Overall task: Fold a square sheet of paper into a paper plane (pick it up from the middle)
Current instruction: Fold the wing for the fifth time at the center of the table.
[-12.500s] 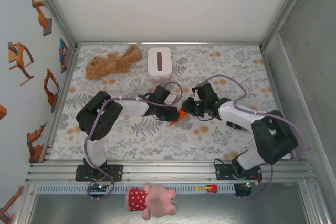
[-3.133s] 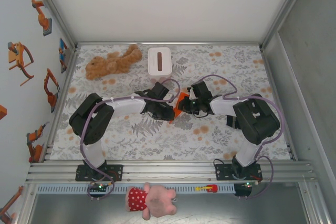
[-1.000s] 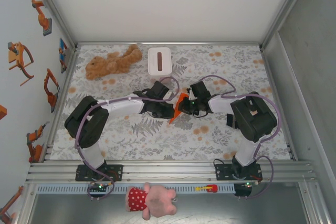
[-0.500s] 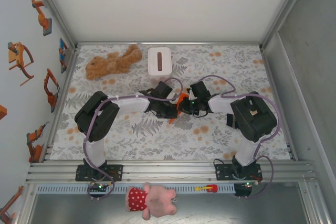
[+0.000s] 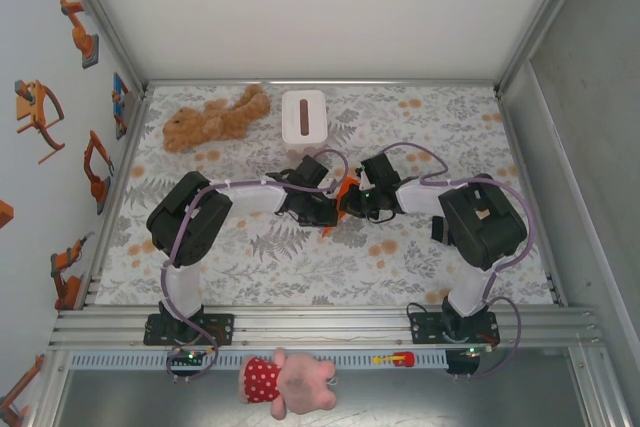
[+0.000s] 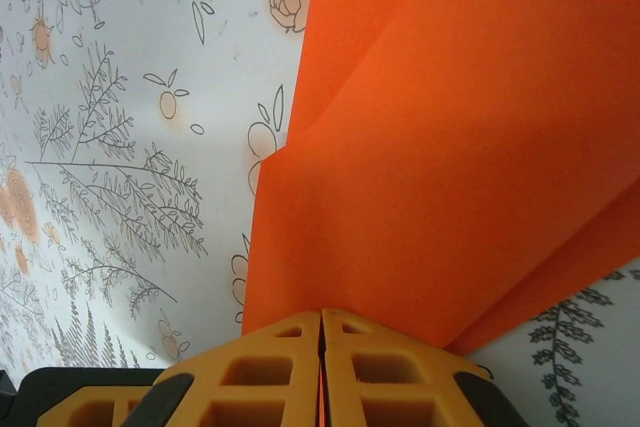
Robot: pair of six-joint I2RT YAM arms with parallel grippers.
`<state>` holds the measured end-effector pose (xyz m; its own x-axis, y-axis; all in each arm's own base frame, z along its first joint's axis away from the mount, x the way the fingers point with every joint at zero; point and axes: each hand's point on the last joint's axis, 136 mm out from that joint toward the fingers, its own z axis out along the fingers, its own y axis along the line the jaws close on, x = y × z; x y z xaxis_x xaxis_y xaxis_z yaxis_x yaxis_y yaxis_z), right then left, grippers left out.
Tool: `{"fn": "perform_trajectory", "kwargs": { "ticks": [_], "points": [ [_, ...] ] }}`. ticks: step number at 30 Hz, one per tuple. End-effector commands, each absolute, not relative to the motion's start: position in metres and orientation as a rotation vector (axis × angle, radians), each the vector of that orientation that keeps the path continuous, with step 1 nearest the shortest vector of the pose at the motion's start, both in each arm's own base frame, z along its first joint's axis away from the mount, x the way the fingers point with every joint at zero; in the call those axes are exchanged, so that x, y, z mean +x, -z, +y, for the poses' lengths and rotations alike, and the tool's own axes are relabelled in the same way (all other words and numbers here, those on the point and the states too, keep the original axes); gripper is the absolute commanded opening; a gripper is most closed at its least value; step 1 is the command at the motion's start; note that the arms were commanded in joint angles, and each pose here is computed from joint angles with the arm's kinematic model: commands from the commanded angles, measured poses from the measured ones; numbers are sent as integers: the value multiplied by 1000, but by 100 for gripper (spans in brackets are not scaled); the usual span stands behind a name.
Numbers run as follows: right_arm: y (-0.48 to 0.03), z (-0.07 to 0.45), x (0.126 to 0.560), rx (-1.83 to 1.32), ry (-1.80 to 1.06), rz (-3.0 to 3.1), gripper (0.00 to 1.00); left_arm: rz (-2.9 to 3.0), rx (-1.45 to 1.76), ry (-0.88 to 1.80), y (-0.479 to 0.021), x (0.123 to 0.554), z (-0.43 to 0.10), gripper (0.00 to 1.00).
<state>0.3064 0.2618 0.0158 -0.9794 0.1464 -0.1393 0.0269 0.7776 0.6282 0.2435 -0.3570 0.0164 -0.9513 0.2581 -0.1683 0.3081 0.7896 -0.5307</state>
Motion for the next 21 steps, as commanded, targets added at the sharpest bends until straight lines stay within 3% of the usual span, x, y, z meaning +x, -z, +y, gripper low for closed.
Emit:
{"fn": "perform_trajectory", "kwargs": {
  "ticks": [1, 21],
  "points": [
    [21, 234, 291, 232, -770, 2929, 9, 2966, 425, 844, -4, 234, -344, 6],
    [31, 226, 288, 269, -706, 2964, 8, 3077, 449, 749, 1, 186, -301, 5]
  ]
}}
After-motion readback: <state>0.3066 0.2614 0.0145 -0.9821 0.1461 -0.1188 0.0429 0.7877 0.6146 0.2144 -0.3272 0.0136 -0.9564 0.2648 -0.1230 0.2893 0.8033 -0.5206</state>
